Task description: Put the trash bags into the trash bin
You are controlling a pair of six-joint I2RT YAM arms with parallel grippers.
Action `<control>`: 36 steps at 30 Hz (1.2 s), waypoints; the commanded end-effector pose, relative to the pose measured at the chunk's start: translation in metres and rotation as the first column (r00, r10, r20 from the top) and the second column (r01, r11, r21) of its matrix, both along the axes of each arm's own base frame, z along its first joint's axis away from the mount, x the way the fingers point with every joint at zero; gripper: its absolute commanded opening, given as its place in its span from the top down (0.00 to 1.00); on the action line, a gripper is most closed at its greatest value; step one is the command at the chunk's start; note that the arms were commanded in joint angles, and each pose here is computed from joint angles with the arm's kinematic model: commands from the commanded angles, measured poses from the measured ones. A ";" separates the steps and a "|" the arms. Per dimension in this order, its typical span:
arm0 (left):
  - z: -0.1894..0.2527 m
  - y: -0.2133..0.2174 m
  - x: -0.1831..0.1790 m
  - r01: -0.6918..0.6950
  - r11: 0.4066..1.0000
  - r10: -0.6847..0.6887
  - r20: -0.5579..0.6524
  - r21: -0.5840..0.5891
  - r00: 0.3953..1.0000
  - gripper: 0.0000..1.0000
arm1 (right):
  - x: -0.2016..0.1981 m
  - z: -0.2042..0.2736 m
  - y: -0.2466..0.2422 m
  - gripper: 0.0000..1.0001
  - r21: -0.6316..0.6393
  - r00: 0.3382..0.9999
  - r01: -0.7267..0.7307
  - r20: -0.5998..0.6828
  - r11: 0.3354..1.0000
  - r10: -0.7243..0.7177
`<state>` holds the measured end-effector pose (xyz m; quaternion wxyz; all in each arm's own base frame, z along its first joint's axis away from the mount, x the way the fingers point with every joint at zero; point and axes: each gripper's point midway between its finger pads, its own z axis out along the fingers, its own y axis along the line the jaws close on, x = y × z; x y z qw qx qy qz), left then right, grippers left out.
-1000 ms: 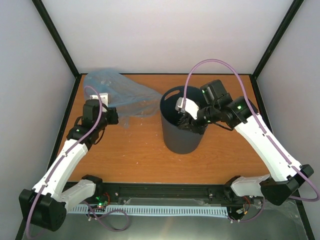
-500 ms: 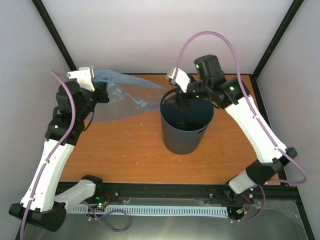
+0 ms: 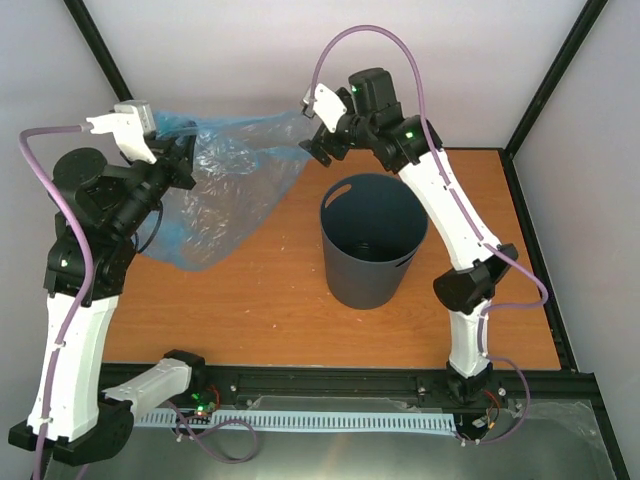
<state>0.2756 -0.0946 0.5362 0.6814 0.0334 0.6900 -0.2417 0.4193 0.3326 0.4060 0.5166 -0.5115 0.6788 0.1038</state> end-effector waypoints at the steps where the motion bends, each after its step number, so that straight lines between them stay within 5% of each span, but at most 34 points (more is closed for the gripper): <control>1: 0.002 -0.004 -0.011 0.043 0.999 -0.043 -0.020 0.011 0.999 0.99 | 0.033 0.016 -0.003 0.01 0.075 0.994 0.099 0.048 0.992 -0.103; 7: 0.010 -0.019 -0.027 0.148 0.988 -0.149 0.019 0.049 0.989 0.99 | 0.032 0.013 0.008 0.00 0.252 0.992 -0.032 -0.109 0.967 0.061; 18: 0.021 -0.024 -0.064 0.224 0.972 -0.229 0.068 0.069 0.971 0.99 | -0.049 -0.034 0.066 0.03 0.229 0.868 -0.389 -0.234 0.892 0.439; 21: 0.023 -0.024 -0.075 0.243 0.968 -0.248 0.080 0.066 0.965 0.99 | -0.069 -0.028 0.072 0.18 0.238 0.842 -0.441 -0.224 0.866 0.490; 24: 0.024 -0.018 -0.082 0.219 0.974 -0.223 0.092 0.059 0.970 0.99 | -0.077 -0.014 0.071 0.64 0.263 0.839 -0.445 -0.211 0.856 0.501; 27: 0.019 -0.009 -0.082 0.165 0.985 -0.169 0.078 0.055 0.983 0.99 | -0.080 0.000 0.063 0.96 0.257 0.859 -0.425 -0.189 0.868 0.477; 36: -0.015 0.010 -0.061 0.029 0.998 -0.029 -0.013 0.054 1.000 0.99 | -0.098 0.076 0.013 0.97 0.301 0.947 -0.286 -0.055 0.910 0.316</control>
